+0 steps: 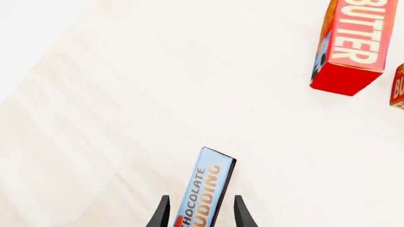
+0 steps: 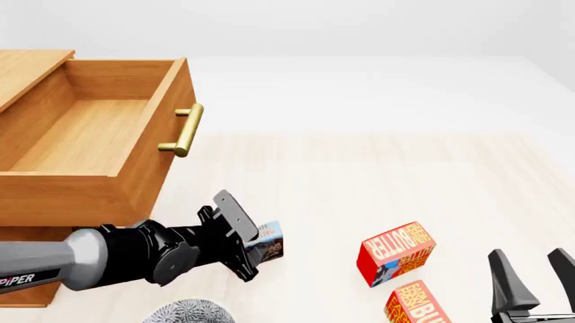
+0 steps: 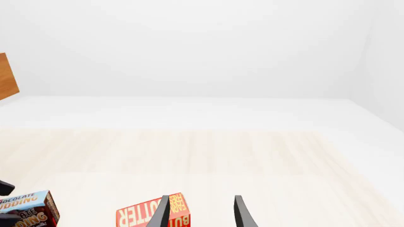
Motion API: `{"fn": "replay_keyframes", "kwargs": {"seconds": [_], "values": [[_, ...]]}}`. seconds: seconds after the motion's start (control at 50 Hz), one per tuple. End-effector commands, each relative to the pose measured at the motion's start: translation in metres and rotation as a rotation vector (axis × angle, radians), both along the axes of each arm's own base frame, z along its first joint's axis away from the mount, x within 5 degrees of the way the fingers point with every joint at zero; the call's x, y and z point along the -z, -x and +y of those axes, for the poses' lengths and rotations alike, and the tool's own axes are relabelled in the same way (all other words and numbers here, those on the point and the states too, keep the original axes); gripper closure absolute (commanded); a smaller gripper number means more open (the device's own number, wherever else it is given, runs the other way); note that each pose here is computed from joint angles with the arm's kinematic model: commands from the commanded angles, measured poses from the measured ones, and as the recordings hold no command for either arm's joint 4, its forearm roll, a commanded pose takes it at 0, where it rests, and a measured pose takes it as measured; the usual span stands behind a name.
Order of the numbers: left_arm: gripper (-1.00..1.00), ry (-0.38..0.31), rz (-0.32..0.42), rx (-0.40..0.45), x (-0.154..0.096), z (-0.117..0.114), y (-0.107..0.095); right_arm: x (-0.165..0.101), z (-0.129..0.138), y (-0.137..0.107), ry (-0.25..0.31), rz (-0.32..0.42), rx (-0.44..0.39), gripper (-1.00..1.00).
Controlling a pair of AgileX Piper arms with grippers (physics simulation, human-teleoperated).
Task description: Put the chocolate pudding in the top drawer of the cabinet and close it.
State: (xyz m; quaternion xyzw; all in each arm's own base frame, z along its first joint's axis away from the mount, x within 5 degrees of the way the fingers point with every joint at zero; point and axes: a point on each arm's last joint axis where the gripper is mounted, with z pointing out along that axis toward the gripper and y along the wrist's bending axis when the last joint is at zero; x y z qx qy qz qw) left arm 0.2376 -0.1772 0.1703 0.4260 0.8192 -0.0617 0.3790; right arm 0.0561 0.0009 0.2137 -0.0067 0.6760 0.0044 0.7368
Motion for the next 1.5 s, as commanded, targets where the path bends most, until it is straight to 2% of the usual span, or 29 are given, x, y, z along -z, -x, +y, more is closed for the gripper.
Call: {"fn": "replay_keyframes", "kwargs": {"seconds": [0.02,0.48,0.56,0.58,0.62,0.66,0.72,0.74,0.78,0.86,1.08,1.16,1.5], "values": [[-1.00,0.008,0.010,-0.019,0.006,0.002,-0.001,0.000,0.000,0.000,0.000,0.002,0.006,-1.00],[-1.00,0.007,0.035,-0.030,0.014,0.000,-0.002,0.000,0.000,0.000,-0.001,0.002,0.006,-1.00],[-1.00,0.010,0.051,-0.021,0.015,-0.008,-0.001,0.000,0.000,0.000,0.000,0.002,0.006,-1.00],[1.00,0.012,0.037,-0.031,0.012,-0.001,-0.001,0.000,0.000,0.000,-0.001,0.002,0.006,-1.00],[1.00,0.013,0.016,-0.054,0.007,0.012,-0.001,0.000,0.000,0.000,0.000,0.002,0.006,-1.00],[1.00,0.020,0.027,-0.045,0.006,0.005,0.001,0.000,0.000,0.000,0.000,0.002,0.006,-1.00],[1.00,0.020,0.021,-0.062,0.005,0.012,0.000,0.000,0.000,0.000,0.000,0.002,0.007,-1.00],[1.00,0.028,0.027,-0.057,0.004,0.007,0.001,0.000,0.000,0.000,-0.001,0.002,0.006,-1.00],[1.00,0.017,0.010,-0.083,0.004,0.023,0.000,0.000,0.000,0.000,-0.001,0.002,0.007,-1.00],[1.00,0.018,0.025,-0.112,0.008,0.028,-0.002,0.000,0.000,0.000,-0.001,0.002,0.006,-1.00],[1.00,0.014,-0.005,-0.083,-0.002,0.029,0.004,0.000,0.000,0.000,0.000,0.002,0.006,-1.00],[1.00,0.032,0.008,-0.040,-0.009,0.010,0.009,0.000,0.000,0.000,-0.001,0.002,0.006,-1.00],[1.00,0.027,-0.047,0.016,-0.024,0.013,0.022,0.000,0.000,0.000,0.000,0.001,0.006,-1.00]]}}
